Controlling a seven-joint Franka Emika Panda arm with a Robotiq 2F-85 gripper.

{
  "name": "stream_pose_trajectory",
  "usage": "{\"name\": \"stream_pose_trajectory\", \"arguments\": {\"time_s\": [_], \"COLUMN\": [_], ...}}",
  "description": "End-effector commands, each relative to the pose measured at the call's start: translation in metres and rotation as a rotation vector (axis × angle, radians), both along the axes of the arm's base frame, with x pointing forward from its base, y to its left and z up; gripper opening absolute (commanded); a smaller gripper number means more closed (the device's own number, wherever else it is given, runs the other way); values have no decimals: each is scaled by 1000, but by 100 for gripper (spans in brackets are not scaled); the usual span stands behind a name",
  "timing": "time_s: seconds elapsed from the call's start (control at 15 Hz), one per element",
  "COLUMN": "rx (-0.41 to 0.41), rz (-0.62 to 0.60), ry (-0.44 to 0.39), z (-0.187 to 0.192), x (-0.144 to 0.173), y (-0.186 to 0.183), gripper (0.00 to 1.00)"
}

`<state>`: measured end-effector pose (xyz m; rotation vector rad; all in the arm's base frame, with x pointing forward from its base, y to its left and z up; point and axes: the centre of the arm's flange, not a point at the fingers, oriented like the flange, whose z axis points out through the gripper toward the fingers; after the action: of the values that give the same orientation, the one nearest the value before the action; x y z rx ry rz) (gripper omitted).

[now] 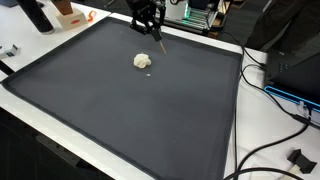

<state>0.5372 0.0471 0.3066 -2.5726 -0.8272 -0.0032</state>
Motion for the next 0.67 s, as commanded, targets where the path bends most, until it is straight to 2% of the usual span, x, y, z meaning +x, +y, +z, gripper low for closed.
{"name": "stream_pose_trajectory", "arguments": {"time_s": [0.0,0.6], "rx": [63,86], "rz": [-49,-200], "ry": [35,76], "z": [-14,-32], "x": [6,11], "y": [-7,-33], "gripper": [3,3]}}
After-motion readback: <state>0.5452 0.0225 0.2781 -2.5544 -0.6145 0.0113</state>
